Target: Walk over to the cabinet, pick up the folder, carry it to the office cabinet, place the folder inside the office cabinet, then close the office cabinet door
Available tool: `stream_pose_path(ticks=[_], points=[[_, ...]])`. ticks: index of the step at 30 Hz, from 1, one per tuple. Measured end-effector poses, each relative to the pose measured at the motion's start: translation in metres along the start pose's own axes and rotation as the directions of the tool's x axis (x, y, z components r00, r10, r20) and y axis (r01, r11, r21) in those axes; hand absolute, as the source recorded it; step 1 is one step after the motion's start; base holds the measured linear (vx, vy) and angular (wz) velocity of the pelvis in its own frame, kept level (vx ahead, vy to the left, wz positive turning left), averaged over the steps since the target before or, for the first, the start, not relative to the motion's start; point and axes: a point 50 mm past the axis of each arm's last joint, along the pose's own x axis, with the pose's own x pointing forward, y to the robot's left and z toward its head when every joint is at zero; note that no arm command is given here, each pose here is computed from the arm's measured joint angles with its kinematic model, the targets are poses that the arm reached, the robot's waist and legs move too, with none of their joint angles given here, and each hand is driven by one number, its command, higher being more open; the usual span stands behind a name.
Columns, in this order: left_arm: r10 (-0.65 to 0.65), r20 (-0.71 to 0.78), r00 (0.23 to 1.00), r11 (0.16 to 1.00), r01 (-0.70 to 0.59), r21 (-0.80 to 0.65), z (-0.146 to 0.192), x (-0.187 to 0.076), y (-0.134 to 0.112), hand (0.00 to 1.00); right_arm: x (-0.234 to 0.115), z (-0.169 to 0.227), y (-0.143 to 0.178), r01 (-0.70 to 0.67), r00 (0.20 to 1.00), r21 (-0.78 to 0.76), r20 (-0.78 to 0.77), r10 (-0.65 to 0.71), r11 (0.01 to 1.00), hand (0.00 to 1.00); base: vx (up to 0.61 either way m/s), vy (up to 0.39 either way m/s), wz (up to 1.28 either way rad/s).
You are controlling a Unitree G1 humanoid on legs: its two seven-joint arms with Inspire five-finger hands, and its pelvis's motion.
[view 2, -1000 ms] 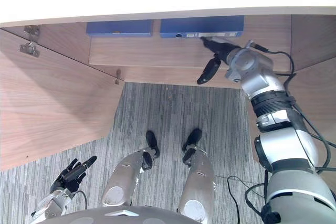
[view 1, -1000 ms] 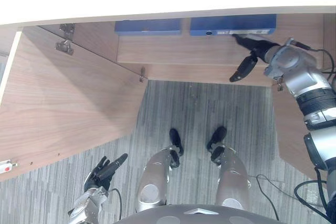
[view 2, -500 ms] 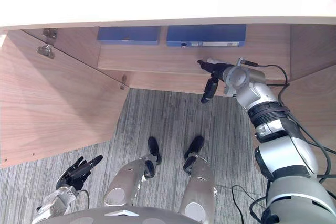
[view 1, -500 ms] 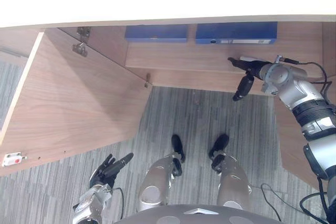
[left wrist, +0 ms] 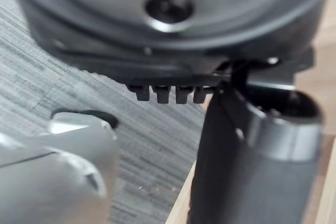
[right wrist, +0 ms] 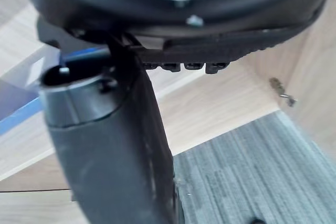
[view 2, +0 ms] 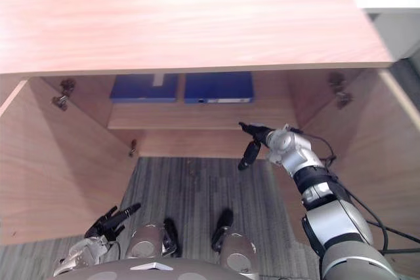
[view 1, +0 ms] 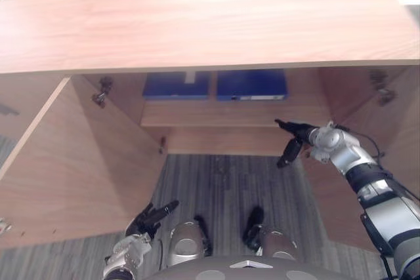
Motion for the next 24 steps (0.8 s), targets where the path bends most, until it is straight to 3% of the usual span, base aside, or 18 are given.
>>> stream_pose_path(ticks=[4, 12, 15, 18, 24], points=[[0.012, -0.128, 0.992, 1.0, -0.009, 0.019, -0.039, -0.009, 0.003, 1.0, -0.003, -0.042, 0.018, 0.038, 0.996, 0.197, -0.081, -0.023, 0.98, 1.0, 0.01, 0.147, -0.75], [0.034, -0.161, 0.986, 0.98, -0.001, 0.2, -0.043, -0.009, 0.0, 1.0, -0.025, -0.096, 0.079, 0.184, 0.981, 0.542, -0.159, -0.115, 0.82, 1.0, 0.04, 0.17, -0.52], [0.044, -0.142, 0.989, 0.979, -0.015, 0.203, -0.04, -0.008, 0.0, 1.0, -0.031, -0.097, 0.113, 0.204, 0.978, 0.626, -0.165, -0.128, 0.753, 1.0, 0.01, 0.094, -0.49], [0.096, -0.138, 0.986, 0.979, -0.068, 0.194, -0.04, -0.009, 0.008, 1.0, -0.038, -0.083, 0.169, 0.15, 0.988, 0.738, -0.132, -0.077, 0.658, 1.0, -0.05, 0.074, -0.63], [0.168, -0.134, 0.977, 0.984, -0.159, 0.076, -0.046, -0.013, 0.015, 1.0, -0.051, -0.062, 0.212, 0.11, 0.994, 0.826, -0.096, -0.054, 0.552, 1.0, -0.08, -0.008, -0.43]])
